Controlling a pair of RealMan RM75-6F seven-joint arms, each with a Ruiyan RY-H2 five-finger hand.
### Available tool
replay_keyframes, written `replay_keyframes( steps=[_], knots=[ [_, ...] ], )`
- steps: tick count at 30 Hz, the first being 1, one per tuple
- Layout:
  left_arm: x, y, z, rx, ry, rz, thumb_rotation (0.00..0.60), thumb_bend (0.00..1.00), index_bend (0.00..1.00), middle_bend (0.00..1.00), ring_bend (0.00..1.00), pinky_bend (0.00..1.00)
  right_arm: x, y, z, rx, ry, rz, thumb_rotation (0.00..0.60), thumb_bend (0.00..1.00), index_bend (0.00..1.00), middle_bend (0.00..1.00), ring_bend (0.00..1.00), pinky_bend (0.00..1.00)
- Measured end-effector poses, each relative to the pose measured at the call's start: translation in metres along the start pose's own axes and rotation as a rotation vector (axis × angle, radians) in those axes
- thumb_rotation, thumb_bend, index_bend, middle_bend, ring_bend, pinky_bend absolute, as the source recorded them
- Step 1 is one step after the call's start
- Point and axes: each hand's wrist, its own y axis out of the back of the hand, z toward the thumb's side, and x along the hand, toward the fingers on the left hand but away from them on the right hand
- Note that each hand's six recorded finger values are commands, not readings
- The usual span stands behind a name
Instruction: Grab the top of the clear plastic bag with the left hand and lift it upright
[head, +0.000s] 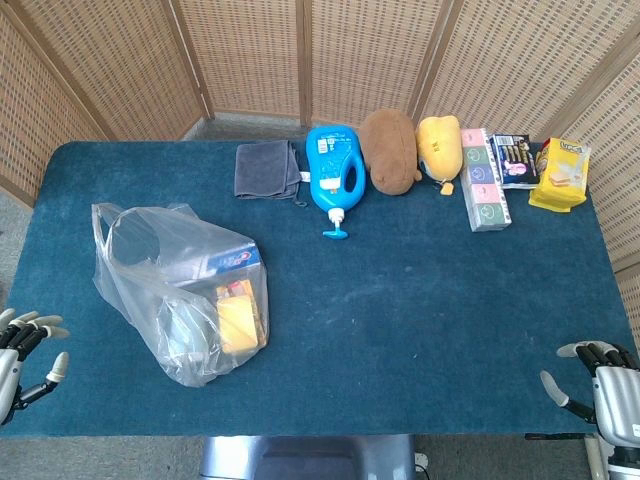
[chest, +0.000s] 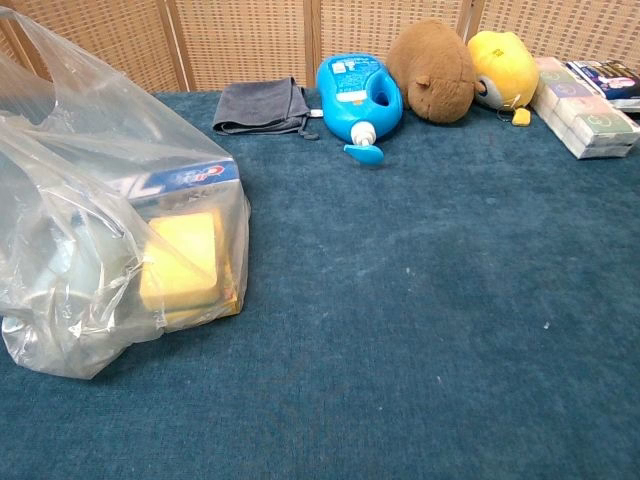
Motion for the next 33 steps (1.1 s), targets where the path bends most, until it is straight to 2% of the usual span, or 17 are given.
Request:
replay_keyframes(
  steps=[8,21,27,33],
  knots=[
    [0.002,-0.004,0.0,-0.003,0.002,-0.013,0.0,0.37,0.36,0.27,0.15,0.0,-0.001,-0.003,0.0,0.005,-0.001,0.01,0.033,0.32,0.42,0.42,0.32,0.24],
    [0.003,0.005,0.0,-0.045,0.006,-0.001,0.0,0.37,0.36,0.27,0.15,0.0,-0.002,-0.002,-0.001,-0.001,-0.001,0.006,0.034,0.32,0.42,0.42,0.32,0.24],
    [0.005,0.017,-0.001,-0.138,0.01,0.007,0.0,0.37,0.36,0.27,0.15,0.0,-0.003,-0.003,-0.003,-0.006,-0.002,0.006,0.031,0.32,0.42,0.42,0.32,0.24],
    [0.01,0.032,-0.007,-0.308,0.022,0.003,0.0,0.36,0.36,0.27,0.15,0.0,-0.003,-0.005,-0.005,-0.01,-0.002,0.01,0.032,0.32,0.42,0.42,0.32,0.24]
  ],
)
